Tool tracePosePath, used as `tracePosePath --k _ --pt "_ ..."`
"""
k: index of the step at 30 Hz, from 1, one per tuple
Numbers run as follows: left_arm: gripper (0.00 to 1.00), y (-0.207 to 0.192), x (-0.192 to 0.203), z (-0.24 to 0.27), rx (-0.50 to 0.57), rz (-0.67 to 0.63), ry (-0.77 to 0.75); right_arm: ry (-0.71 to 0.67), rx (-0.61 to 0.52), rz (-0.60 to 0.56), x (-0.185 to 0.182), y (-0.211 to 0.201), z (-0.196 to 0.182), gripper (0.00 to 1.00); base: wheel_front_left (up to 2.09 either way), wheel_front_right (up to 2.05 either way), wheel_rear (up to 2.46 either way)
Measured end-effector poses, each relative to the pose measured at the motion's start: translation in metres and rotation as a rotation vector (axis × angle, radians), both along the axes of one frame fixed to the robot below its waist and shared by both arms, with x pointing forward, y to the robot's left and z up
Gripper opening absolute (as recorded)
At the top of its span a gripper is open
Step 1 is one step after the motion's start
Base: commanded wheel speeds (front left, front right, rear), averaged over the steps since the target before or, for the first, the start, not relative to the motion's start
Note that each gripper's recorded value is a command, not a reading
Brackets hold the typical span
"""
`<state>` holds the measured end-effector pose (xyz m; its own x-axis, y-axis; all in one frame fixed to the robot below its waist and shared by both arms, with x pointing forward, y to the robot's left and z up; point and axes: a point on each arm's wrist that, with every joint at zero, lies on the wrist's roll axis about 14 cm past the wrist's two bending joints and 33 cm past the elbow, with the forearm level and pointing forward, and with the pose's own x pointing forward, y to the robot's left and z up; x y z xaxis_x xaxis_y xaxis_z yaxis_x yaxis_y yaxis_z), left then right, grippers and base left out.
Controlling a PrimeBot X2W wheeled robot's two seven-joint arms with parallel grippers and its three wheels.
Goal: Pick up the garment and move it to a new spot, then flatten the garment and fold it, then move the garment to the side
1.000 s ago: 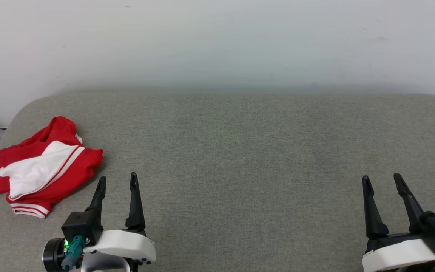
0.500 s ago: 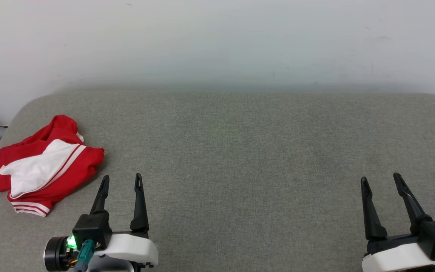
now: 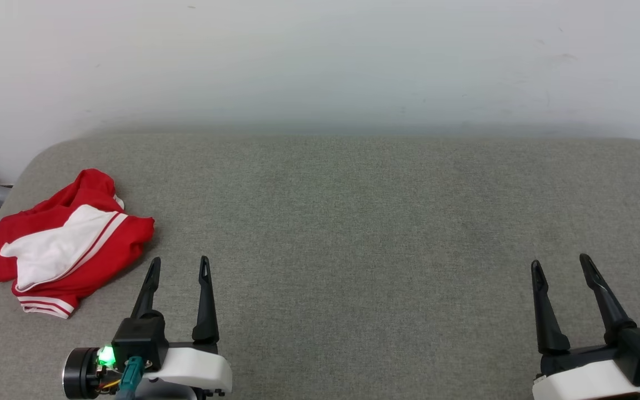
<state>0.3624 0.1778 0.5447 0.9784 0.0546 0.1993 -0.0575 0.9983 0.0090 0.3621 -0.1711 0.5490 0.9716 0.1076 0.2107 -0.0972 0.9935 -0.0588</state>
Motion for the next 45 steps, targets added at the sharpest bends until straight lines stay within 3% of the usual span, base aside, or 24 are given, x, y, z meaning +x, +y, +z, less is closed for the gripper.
tracePosePath --k 34,45 --pt "1.0 0.008 -0.004 -0.018 -0.083 0.016 0.055 0.053 0.119 -0.024 -0.001 -0.01 -0.016 1.0 0.0 0.0 0.0" --pt "1.0 0.031 -0.013 -0.02 -0.096 0.086 0.055 0.062 0.122 0.023 0.006 0.006 -0.019 1.0 0.0 0.0 0.0"
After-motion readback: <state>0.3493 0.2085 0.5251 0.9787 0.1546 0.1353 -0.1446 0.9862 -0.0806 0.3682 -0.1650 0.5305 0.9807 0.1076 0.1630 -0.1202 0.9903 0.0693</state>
